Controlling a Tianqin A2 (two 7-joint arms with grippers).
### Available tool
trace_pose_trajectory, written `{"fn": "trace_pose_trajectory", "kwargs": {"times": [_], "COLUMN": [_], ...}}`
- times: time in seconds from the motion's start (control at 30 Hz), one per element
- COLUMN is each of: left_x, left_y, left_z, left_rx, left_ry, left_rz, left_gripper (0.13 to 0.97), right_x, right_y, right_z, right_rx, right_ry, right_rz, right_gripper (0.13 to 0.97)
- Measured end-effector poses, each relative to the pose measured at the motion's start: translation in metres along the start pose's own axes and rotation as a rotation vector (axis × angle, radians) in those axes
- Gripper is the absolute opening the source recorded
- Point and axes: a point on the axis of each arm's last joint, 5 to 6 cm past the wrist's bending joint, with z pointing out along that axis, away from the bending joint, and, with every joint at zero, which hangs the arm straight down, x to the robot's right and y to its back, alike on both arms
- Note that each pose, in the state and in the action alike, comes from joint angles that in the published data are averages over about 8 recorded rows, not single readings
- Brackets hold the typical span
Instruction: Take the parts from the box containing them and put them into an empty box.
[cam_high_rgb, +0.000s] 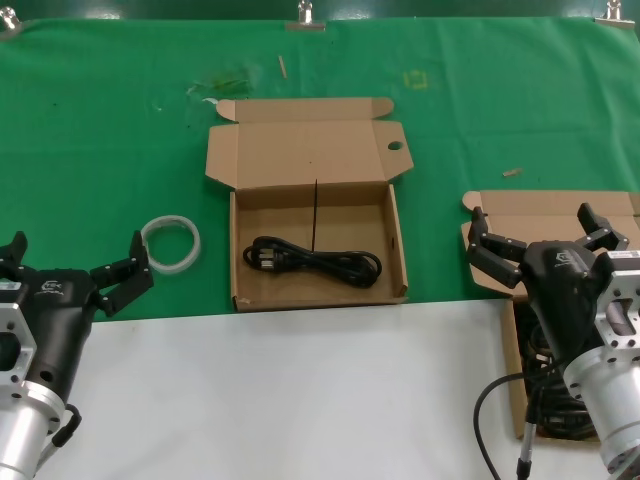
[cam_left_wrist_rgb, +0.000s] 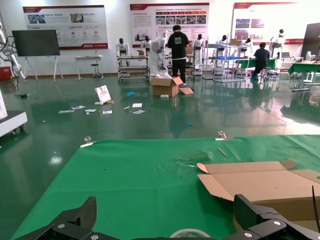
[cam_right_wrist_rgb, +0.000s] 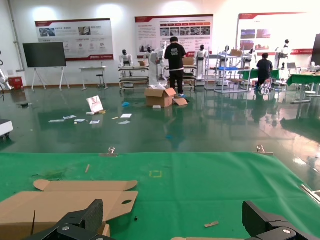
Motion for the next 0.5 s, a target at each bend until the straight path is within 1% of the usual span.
{"fn": "trace_pose_trajectory", "kwargs": {"times": [0.5], "left_x": [0.0], "left_y": [0.0], "left_z": [0.0], "left_rx": [0.0], "left_ry": [0.0], "left_rz": [0.0], "left_gripper": [0.966], "right_x": [0.0], "right_y": [0.0], "right_z": [0.0], "right_rx": [0.0], "right_ry": [0.0], "right_rz": [0.0], "right_gripper": [0.966]}}
